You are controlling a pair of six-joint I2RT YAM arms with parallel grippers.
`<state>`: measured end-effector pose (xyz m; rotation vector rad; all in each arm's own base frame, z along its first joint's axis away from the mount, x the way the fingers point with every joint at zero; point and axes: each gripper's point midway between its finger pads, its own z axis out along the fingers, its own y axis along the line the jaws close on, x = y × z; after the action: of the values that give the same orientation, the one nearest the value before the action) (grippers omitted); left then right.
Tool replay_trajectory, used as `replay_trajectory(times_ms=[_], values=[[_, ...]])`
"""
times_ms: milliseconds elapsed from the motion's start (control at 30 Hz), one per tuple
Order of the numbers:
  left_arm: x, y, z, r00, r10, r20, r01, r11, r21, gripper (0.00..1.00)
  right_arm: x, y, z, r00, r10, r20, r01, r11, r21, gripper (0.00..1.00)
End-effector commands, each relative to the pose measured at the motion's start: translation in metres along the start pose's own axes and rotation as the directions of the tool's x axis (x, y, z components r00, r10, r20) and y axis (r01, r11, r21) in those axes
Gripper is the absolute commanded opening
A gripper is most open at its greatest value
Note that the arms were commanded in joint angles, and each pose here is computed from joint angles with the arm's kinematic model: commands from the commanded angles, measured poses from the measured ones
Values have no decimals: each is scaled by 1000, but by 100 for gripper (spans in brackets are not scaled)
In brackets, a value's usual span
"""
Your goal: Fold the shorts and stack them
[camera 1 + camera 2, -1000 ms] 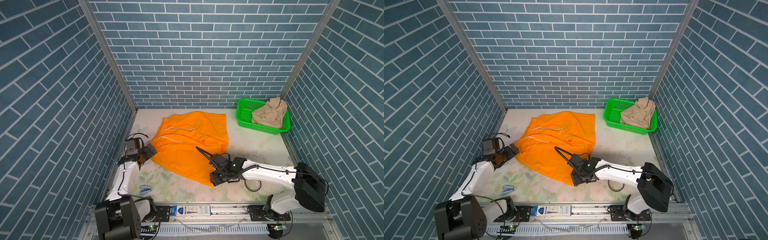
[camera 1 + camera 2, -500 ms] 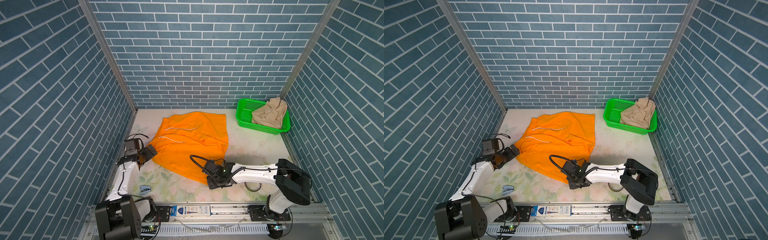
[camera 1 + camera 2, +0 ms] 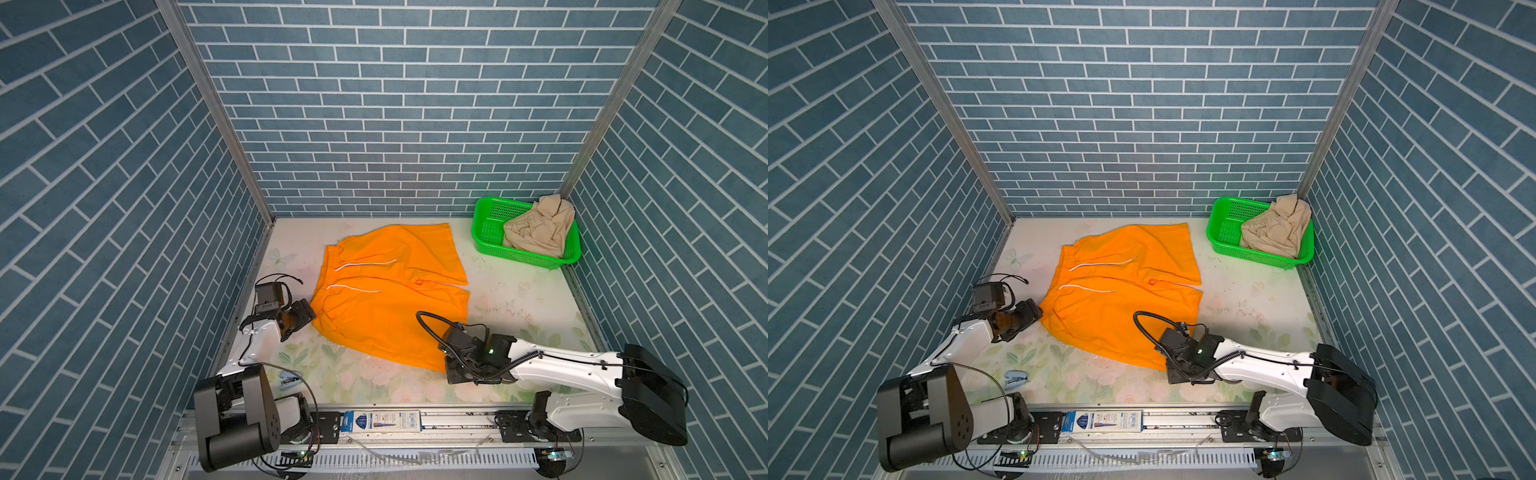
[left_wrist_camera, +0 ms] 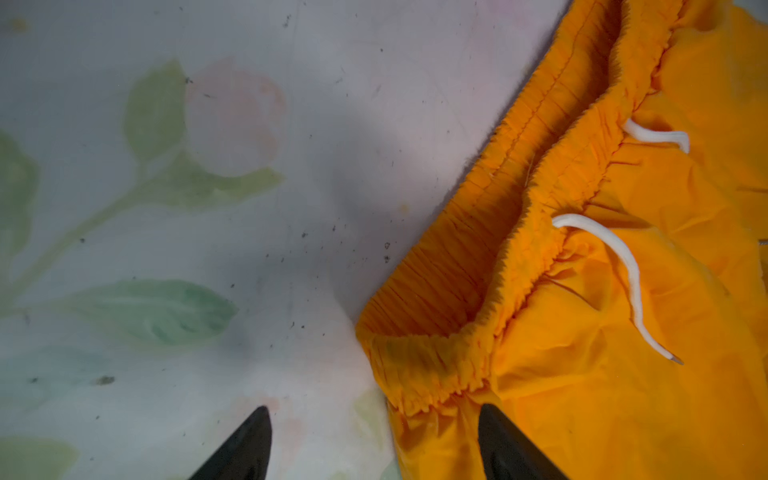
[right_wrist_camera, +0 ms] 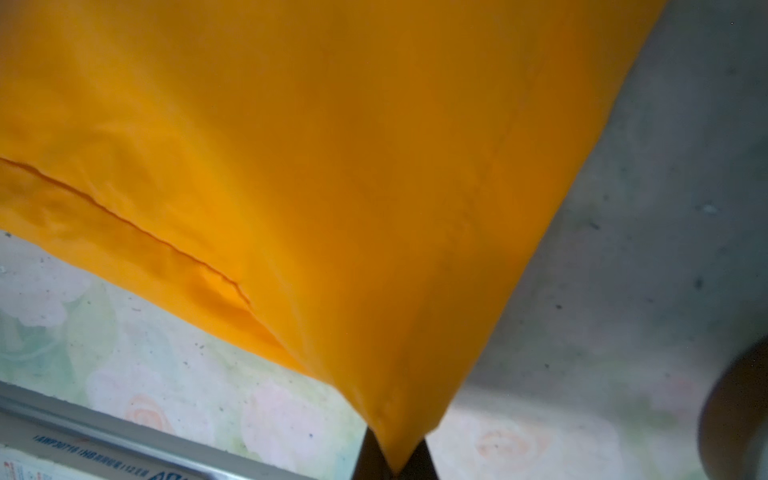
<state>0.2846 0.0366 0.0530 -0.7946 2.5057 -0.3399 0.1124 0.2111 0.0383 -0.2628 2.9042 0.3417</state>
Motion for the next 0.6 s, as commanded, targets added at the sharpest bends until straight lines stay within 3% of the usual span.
replay_trajectory(times_ms=[0, 300, 567], values=[[3, -2, 0, 1000, 22, -13, -22, 999, 26, 75, 8, -28, -7, 994, 105, 6, -105, 994, 33, 0], [19, -28, -7, 998, 55, -19, -51, 985, 164, 71, -10, -55, -22, 981, 191, 18, -191, 982, -11, 0], [63, -30, -1, 980, 152, -128, -139, 985, 107, 68, -28, -48, -20, 989, 148, -10, -148, 989, 2, 0]])
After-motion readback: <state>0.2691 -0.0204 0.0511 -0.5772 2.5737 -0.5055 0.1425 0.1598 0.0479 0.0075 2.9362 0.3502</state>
